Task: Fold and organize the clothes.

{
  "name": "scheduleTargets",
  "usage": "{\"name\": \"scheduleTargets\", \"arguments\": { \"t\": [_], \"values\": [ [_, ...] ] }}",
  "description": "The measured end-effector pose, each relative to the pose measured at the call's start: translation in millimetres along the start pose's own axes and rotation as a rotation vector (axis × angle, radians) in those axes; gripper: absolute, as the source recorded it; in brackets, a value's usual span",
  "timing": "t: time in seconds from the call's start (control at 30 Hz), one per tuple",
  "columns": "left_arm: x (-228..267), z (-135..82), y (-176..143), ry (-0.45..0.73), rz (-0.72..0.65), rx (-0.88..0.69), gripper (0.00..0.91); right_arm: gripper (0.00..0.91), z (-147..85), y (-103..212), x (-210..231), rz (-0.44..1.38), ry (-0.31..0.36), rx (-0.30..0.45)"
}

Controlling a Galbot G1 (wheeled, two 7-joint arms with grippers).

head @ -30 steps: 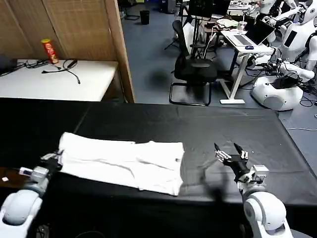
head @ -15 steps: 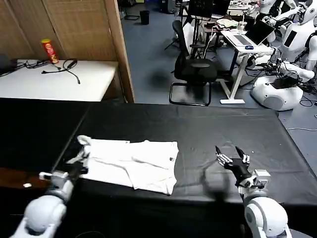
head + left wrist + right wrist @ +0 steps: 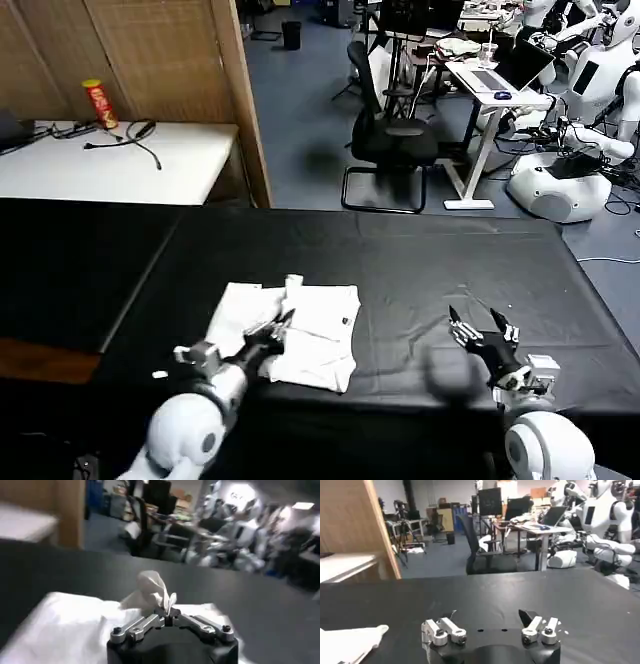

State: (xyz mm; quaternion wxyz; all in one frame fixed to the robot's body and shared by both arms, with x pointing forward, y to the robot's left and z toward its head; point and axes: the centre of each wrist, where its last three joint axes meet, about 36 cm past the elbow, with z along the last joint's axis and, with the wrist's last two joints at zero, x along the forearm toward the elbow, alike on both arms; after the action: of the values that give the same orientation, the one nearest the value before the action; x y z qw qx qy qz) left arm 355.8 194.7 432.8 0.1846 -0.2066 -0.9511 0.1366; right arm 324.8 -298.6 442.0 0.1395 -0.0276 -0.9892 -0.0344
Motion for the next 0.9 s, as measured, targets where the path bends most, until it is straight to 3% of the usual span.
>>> {"name": "scheduleTargets", "arguments": {
  "t": [0.2,0.23,0.27,0.67,0.9],
  "values": [
    [-18,4,-20,0.008,0.063,0.033,0.000,0.878,2,1,0,0.004,0.005,0.008],
    [-21,5,-23,0.011,0.070,0.033,0.205,0.878,3,1,-1,0.003,0.005,0.009],
    [-24,7,-26,0.013,0.074,0.030,0.848,0.878,3,2,-1,0.003,0.005,0.011],
    [-40,31,-50,0.051,0.107,0.095,0.878,0.878,3,11,-11,-0.049,0.013,0.029],
    [-27,14,-25,-0.020,0.079,0.046,0.878,0.878,4,27,-17,-0.124,0.017,0.039]
  ]
}}
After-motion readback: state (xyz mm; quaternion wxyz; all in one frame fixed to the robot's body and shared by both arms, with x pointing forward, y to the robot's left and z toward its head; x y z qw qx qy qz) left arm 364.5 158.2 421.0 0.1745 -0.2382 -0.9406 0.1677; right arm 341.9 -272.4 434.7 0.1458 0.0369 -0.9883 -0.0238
